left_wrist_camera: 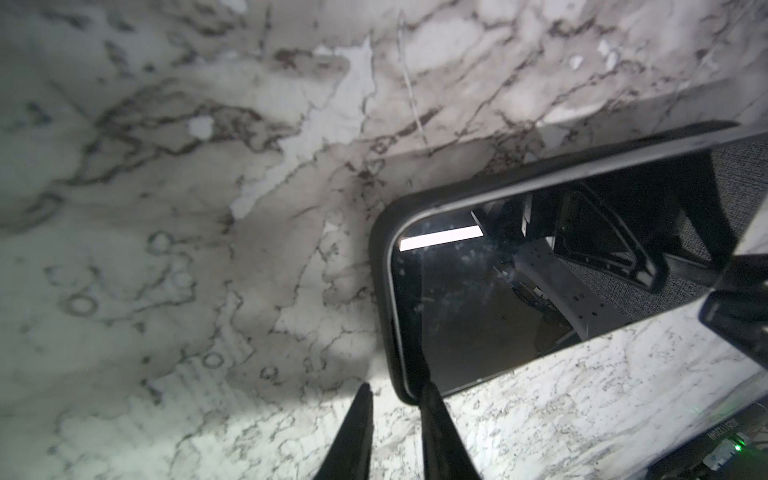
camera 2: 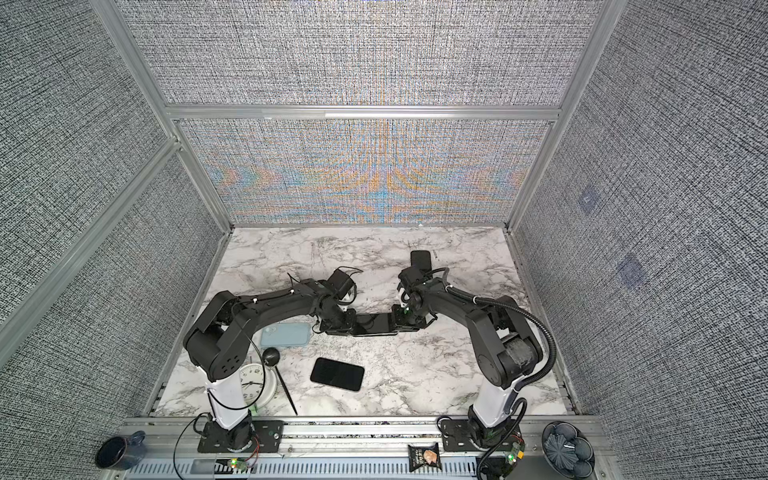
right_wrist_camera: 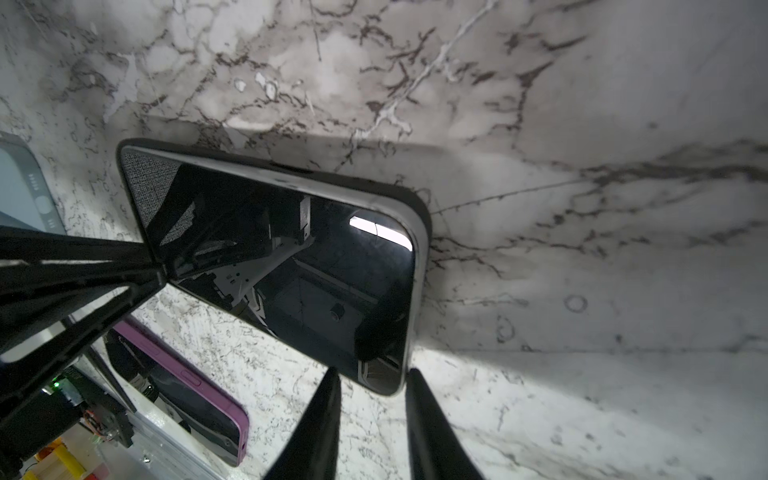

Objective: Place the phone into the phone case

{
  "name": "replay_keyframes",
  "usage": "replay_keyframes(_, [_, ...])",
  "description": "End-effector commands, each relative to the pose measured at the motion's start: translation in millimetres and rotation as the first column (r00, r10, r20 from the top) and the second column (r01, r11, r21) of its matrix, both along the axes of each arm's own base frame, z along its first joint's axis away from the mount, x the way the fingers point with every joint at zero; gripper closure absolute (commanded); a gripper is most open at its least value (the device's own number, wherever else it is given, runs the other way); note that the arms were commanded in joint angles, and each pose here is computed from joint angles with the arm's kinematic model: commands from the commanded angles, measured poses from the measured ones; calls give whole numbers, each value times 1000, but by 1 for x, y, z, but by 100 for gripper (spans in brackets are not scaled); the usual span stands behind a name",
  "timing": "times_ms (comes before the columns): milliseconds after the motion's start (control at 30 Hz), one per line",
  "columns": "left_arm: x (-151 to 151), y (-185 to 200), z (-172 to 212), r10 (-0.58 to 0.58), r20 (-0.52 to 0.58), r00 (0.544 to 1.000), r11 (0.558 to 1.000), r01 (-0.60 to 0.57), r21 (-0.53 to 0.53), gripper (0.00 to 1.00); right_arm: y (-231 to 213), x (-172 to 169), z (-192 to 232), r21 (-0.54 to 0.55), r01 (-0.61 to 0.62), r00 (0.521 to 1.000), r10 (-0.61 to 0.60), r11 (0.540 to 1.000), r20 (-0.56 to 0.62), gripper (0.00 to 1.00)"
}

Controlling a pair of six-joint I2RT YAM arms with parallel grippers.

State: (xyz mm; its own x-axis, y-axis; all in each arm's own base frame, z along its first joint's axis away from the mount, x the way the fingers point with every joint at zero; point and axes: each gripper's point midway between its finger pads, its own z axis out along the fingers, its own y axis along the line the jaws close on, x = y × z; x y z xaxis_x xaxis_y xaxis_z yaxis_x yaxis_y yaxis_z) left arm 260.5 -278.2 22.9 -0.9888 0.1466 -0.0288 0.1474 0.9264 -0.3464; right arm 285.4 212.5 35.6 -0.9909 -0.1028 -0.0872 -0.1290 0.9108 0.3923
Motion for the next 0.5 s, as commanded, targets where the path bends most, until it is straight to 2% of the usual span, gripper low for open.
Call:
replay_keyframes(0, [5, -3, 5, -4, 24, 1000, 1000, 4, -11, 76, 3, 2, 0, 9, -1, 1000, 1, 1000, 1, 74])
replay_keyframes(467, [7, -15, 5, -9, 20, 1000, 997, 10, -71, 76, 8, 1, -2, 21, -3, 1000, 3, 1000, -9, 82])
